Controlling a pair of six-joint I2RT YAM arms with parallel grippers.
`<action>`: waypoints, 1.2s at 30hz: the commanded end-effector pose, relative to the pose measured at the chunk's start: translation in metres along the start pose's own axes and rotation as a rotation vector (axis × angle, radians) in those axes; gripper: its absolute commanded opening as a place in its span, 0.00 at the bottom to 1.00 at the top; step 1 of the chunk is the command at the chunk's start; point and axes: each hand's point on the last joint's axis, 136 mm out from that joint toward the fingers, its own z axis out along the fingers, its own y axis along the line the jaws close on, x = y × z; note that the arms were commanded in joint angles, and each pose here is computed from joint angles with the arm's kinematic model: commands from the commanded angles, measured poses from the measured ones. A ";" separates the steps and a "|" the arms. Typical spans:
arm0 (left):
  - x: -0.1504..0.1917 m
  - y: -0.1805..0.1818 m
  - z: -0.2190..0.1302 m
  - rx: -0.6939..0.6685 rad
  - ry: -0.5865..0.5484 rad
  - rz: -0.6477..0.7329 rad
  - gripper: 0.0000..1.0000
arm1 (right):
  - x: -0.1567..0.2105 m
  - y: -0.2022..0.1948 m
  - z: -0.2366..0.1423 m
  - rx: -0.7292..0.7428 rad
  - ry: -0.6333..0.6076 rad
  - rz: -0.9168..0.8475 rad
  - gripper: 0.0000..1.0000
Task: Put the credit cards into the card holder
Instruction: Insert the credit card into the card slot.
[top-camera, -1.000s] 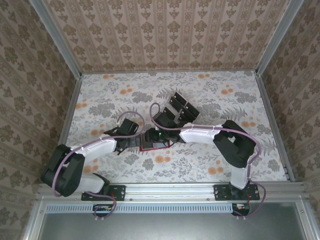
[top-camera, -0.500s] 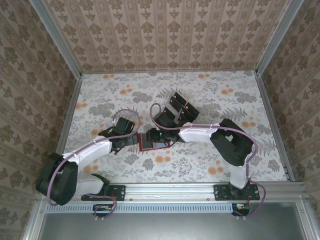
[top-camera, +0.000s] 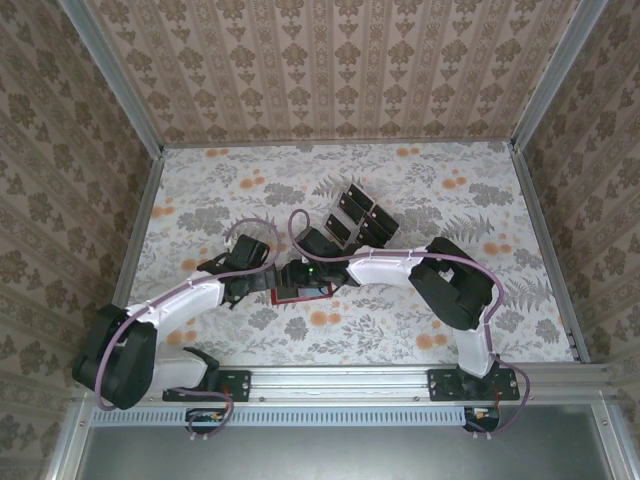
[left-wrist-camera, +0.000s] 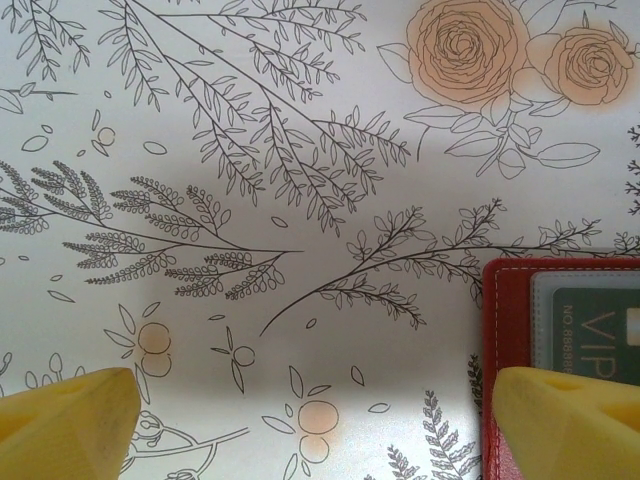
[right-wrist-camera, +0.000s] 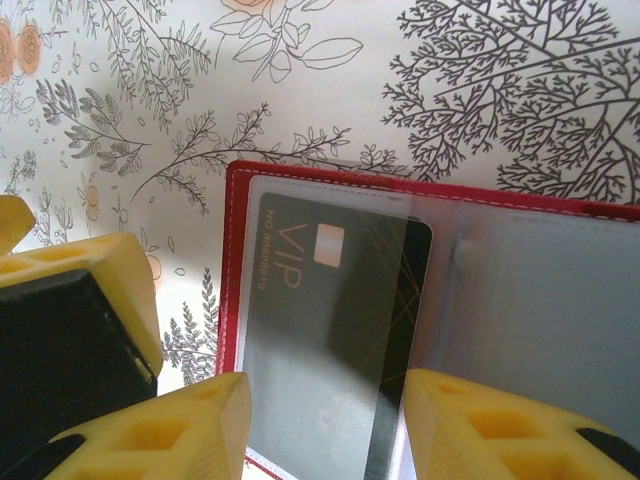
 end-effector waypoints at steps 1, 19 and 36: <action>-0.005 0.000 -0.001 -0.004 -0.003 -0.008 1.00 | 0.000 0.006 -0.002 -0.009 0.004 -0.009 0.46; 0.023 0.020 0.026 -0.117 0.074 -0.040 1.00 | -0.001 0.000 0.008 0.011 0.017 -0.015 0.46; 0.026 0.016 0.031 -0.104 0.090 -0.032 1.00 | 0.000 0.008 0.018 -0.027 0.039 -0.002 0.46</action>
